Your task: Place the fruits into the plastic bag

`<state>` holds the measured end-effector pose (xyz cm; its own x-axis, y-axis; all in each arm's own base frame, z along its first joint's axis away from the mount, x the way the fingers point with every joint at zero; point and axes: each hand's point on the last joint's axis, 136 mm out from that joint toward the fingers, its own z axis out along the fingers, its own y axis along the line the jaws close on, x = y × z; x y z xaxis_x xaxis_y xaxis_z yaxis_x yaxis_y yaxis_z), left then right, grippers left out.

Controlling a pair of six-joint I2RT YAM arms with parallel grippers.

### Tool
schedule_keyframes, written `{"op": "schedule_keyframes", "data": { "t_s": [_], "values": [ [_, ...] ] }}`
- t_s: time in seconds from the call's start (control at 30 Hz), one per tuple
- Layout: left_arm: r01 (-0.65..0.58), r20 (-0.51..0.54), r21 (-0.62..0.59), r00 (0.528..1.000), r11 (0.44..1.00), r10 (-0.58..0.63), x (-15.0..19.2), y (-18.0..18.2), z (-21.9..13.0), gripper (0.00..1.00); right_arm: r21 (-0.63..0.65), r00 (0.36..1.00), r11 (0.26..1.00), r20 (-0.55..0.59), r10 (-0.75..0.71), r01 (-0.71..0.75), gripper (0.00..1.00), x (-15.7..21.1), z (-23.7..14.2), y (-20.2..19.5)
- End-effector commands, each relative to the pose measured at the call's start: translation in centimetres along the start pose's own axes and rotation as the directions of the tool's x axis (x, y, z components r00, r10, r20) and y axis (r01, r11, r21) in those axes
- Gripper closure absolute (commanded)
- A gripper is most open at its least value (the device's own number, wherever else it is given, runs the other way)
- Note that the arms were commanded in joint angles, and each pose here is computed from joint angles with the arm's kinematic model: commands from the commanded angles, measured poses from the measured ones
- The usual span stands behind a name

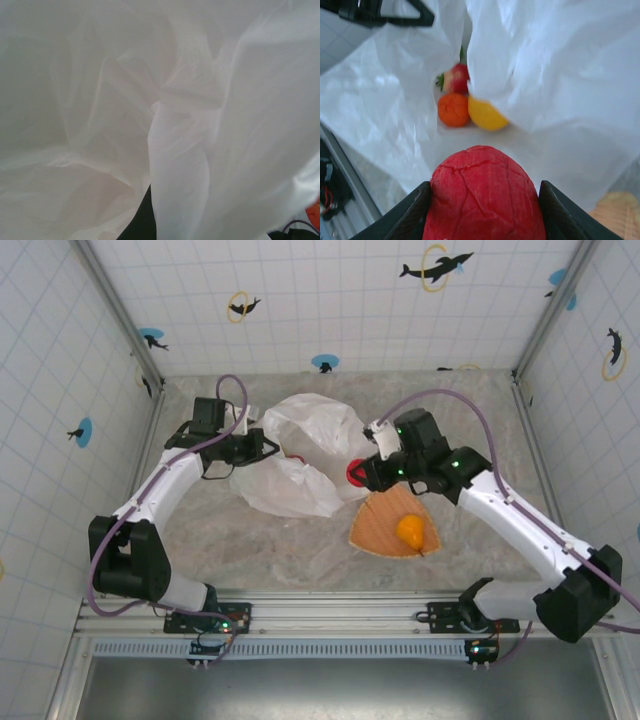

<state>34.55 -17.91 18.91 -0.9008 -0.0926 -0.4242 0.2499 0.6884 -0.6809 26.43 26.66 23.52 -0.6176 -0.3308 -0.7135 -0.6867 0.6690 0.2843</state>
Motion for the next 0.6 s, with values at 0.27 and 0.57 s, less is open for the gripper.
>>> {"op": "schedule_keyframes", "data": {
  "t_s": [0.27,0.57],
  "values": [
    [0.012,0.021,0.008,1.000,1.000,-0.012,0.2,-0.6,-1.0,1.00,-0.042,0.998,0.999,0.055,0.010,-0.008,0.57,-1.0,5.3,-0.4],
    [0.014,0.016,0.012,1.000,1.000,-0.014,0.3,-0.7,-0.9,1.00,-0.015,0.998,0.999,0.047,-0.049,0.050,0.57,0.5,8.0,-0.1]
  ]
}}
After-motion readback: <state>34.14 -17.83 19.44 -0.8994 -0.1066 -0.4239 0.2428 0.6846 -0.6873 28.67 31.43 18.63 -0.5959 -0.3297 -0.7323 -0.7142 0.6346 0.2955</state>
